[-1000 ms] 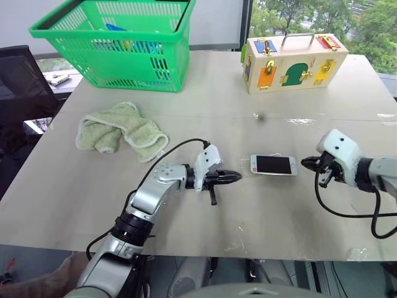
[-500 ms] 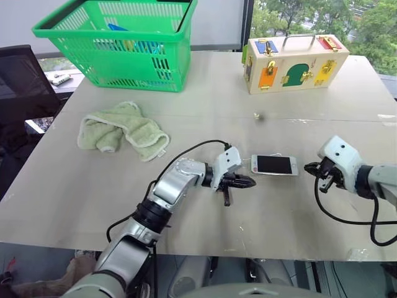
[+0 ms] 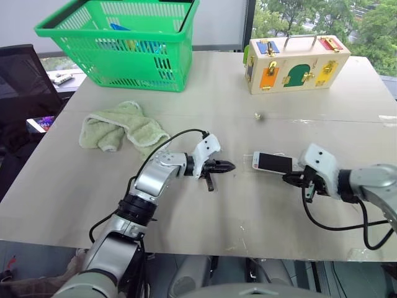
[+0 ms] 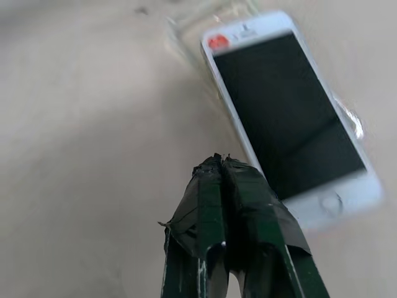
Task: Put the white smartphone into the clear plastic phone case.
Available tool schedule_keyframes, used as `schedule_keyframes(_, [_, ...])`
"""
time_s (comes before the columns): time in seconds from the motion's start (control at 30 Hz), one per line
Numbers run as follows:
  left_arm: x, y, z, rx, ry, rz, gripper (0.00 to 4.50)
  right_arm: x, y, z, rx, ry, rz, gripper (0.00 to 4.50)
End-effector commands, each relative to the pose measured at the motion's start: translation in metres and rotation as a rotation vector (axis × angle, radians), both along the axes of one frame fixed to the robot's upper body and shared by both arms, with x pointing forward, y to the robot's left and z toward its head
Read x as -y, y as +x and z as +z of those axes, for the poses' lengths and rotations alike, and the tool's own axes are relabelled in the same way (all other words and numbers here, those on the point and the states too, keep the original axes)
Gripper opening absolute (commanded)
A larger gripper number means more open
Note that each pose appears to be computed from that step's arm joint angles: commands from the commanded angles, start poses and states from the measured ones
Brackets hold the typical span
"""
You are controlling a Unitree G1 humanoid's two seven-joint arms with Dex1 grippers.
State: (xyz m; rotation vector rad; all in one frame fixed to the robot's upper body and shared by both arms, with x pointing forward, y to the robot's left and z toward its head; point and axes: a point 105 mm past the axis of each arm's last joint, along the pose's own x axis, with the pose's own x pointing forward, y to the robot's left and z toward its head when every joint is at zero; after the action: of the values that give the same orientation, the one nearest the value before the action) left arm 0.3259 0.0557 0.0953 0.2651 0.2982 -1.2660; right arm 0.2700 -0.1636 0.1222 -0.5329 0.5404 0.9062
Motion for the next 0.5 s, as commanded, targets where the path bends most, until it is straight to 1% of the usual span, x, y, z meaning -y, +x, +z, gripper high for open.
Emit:
schedule_keyframes(0.03, [0.004,-0.005,0.017,0.038,-0.055,-0.024,0.04,0.009,0.01,-0.003,0.017,-0.059,-0.009,0.0])
schedule_keyframes(0.13, [0.001,-0.004,0.02,0.039,-0.076,0.002,0.04,0.021,0.018,-0.002,0.032,-0.11,-0.024,0.0])
schedule_keyframes(0.3, [-0.004,-0.002,0.024,0.053,-0.091,0.031,0.04,0.024,0.024,0.006,0.057,-0.124,-0.001,0.0])
schedule_keyframes(0.43, [-0.006,-0.004,0.028,0.06,-0.126,0.046,0.04,0.01,0.02,0.019,0.053,-0.048,0.065,0.0])
schedule_keyframes(0.5, [-0.006,-0.005,0.03,0.066,-0.149,0.054,0.04,-0.001,0.02,0.032,0.065,0.041,0.083,0.0])
